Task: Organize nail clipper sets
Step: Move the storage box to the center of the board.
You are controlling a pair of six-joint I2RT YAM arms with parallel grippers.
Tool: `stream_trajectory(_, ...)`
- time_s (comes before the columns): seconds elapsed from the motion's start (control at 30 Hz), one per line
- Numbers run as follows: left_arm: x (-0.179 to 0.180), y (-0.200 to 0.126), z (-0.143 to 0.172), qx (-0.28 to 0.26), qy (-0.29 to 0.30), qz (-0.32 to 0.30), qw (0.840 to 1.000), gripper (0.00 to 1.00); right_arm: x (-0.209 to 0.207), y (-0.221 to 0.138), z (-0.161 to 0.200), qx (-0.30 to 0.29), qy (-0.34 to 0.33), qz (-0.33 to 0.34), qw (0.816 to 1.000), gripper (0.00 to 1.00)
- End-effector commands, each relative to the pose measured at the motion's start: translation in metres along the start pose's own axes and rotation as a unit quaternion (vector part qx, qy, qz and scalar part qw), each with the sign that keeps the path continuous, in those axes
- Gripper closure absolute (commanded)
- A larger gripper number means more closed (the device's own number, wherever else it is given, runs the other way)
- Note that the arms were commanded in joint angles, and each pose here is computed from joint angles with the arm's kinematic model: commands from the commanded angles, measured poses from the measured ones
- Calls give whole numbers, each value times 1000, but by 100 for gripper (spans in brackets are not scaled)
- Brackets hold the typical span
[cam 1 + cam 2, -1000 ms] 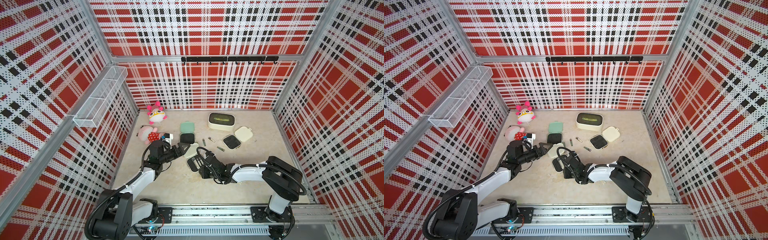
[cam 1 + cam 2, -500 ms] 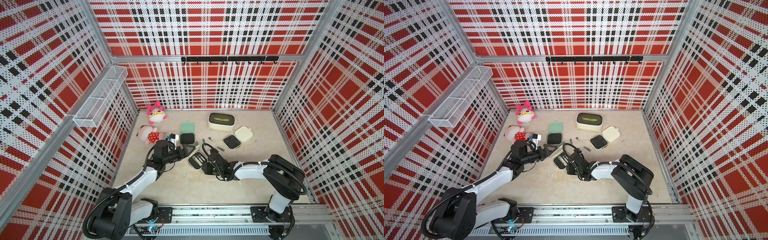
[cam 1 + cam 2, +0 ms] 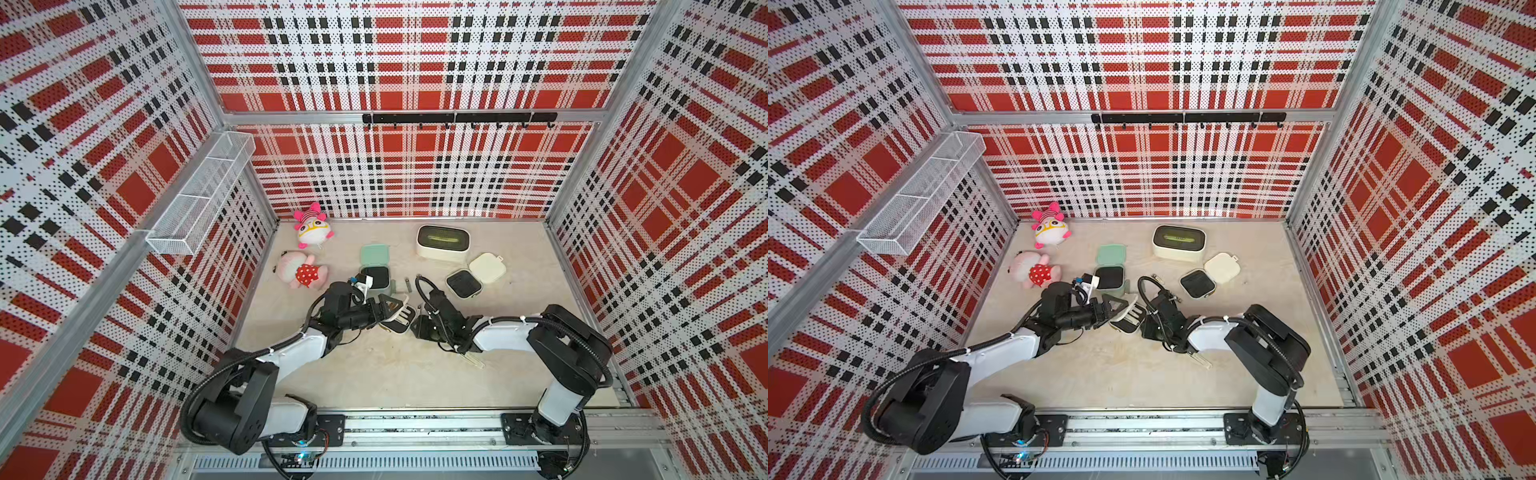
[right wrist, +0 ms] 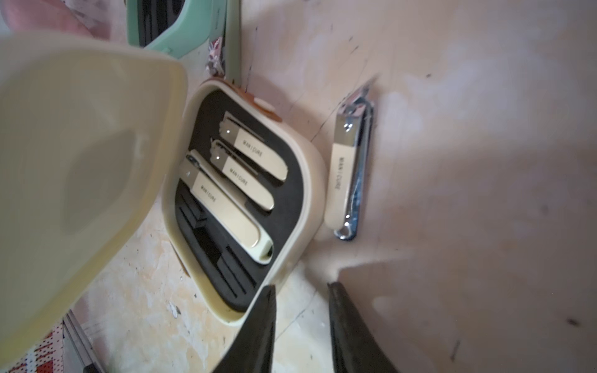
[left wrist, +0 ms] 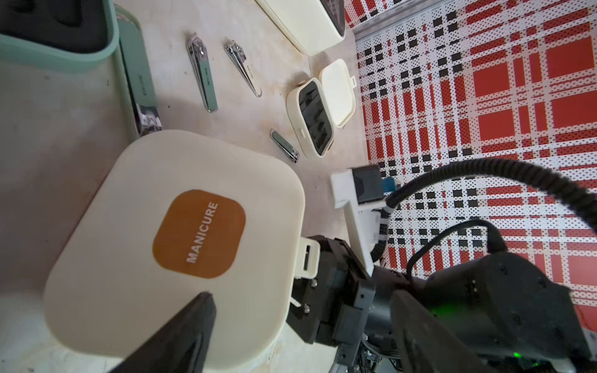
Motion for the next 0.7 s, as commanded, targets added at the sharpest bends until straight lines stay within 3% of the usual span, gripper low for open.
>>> stream_trajectory(0.0,-14,10,-7,-7,10,17,1000,12,-15,-17,1,-6,17,28,999,65)
stream_trajectory(0.3,16,40,-11,-8,-30,-36,999,18,-5,-45,-15,-39,27,14,999,64)
stream_trajectory(0.67,61,48,-19,-36,-70,-115,990,19,32,-24,-24,-23,11,-9,1000,68)
Point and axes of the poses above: each gripper's point midway between its finger pads, its own y axis out along the fingers, its own x axis along the line the jaws close on, z = x × y, the point moved 3 cm from there along -y, back along the fingers, and after that the axes turned 15 degrees about -y, right-handed, at the moved point
